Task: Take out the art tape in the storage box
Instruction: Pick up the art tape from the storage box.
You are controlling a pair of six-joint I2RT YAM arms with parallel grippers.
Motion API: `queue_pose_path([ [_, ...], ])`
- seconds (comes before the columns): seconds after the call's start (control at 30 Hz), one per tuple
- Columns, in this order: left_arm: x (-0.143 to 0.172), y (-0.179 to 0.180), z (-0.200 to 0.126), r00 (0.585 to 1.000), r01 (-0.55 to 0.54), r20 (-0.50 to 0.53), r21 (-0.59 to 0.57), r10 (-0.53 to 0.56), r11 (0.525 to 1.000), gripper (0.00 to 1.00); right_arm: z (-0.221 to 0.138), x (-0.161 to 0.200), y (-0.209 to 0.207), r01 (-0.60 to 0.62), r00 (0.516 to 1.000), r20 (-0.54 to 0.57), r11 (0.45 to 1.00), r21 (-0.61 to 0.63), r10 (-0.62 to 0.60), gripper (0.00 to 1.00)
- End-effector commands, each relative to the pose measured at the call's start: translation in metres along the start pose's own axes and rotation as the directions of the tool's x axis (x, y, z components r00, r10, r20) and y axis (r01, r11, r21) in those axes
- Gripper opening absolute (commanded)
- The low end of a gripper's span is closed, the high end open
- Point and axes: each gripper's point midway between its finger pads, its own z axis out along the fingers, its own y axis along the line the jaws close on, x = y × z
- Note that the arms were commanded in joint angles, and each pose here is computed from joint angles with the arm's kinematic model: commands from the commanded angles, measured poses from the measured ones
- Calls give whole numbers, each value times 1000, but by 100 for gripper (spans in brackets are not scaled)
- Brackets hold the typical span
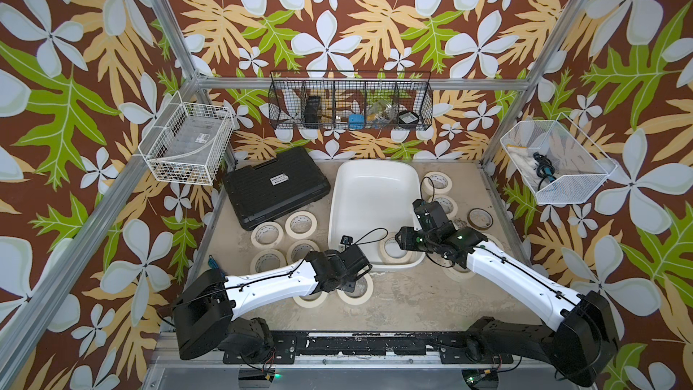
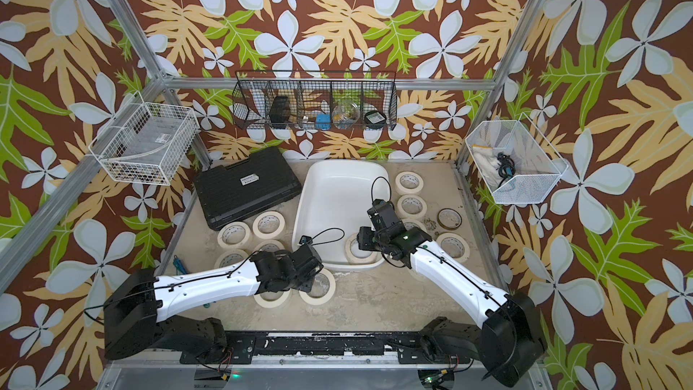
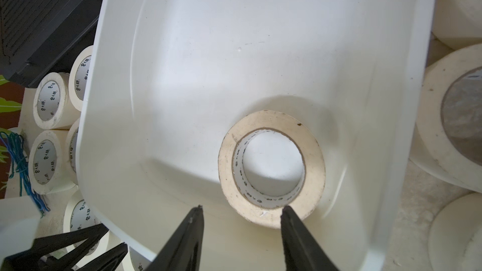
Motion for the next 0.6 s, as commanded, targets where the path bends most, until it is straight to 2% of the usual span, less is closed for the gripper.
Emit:
queue_pose_path([
  [0.0,1,7,-12,1000,-14,2,-8,14,1000,47,3,-7,6,-2,1000,23,1000,6,2,52],
  [0.17,-5,5,-36,999,-16,47,54,13,998,47,11,-9,13,1,1000,7,1000,12,-1,52],
  [0.33,-31,-6,-73,988,-20,155,140,-2,990,49,21,-9,20,2,1000,-7,1000,18,-2,52],
  [0.43,-49,-2,-88,978,-25,207,117,0,993,52,26,-7,22,1,1000,-15,1000,25,0,52],
  [0.57,-76,17,-102,959,15,283,24,-21,1000,52,33,-3,19,-10,1000,-29,998,65,12,53],
])
